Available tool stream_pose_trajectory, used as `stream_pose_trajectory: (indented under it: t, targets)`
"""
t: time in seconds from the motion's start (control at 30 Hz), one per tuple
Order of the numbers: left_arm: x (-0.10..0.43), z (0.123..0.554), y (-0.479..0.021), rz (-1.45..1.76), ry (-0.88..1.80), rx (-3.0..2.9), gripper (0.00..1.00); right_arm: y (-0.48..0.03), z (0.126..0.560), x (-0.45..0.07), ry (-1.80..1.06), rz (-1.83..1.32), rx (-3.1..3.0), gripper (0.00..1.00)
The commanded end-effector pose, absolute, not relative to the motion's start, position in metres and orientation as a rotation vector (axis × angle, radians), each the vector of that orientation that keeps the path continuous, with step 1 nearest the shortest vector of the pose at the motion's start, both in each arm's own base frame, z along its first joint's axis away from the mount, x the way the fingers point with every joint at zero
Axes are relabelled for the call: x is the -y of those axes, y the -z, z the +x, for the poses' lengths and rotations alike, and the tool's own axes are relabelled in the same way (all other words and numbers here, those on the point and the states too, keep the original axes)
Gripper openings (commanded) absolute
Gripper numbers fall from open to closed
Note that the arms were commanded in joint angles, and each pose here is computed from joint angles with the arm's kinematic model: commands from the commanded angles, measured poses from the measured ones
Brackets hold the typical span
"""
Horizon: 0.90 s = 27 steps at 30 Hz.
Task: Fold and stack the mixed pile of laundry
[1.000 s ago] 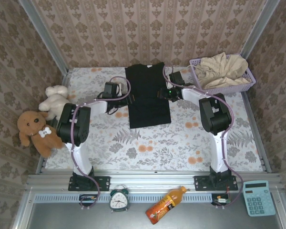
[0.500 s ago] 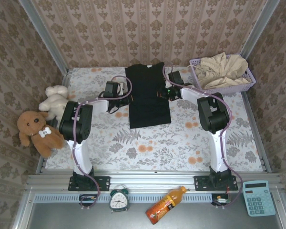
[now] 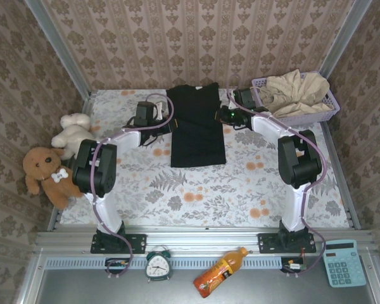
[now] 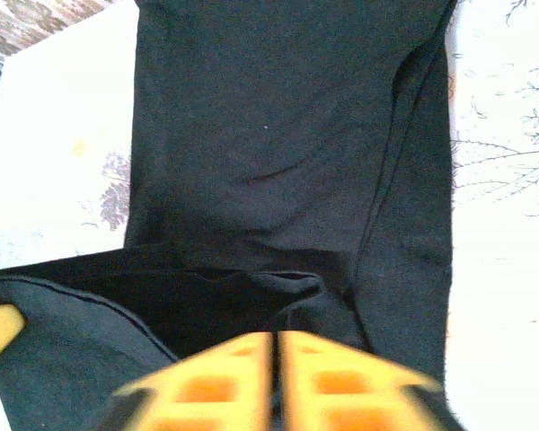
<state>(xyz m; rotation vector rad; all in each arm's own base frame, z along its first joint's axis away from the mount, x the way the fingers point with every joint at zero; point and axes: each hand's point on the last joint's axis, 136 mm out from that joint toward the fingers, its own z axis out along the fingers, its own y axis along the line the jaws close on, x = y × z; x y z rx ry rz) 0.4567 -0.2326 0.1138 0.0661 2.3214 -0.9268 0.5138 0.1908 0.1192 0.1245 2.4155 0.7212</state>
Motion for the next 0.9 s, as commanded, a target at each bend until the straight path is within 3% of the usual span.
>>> stream_pose_trajectory:
  t: [0.0,0.43,0.57,0.67,0.87]
  targets:
    - [0.227,0.462,-0.095,0.026,0.901,-2.372,0.24,-0.088,0.513,-0.194,-0.721,0.125,-2.477,0.45]
    - [0.215,0.463,-0.076,-0.076,0.908,-2.407,0.27,-0.051,0.519,-0.235,-0.781,0.074,-2.536,0.46]
    - [0.209,0.463,-0.072,-0.087,0.886,-2.416,0.35,-0.046,0.524,-0.235,-0.780,0.083,-2.541,0.45]
    - [0.210,0.464,-0.066,-0.084,0.878,-2.434,0.43,-0.044,0.526,-0.236,-0.778,0.082,-2.543,0.36]
    - [0.212,0.467,-0.054,-0.093,0.886,-2.455,0.41,-0.051,0.527,-0.233,-0.757,0.077,-2.537,0.00]
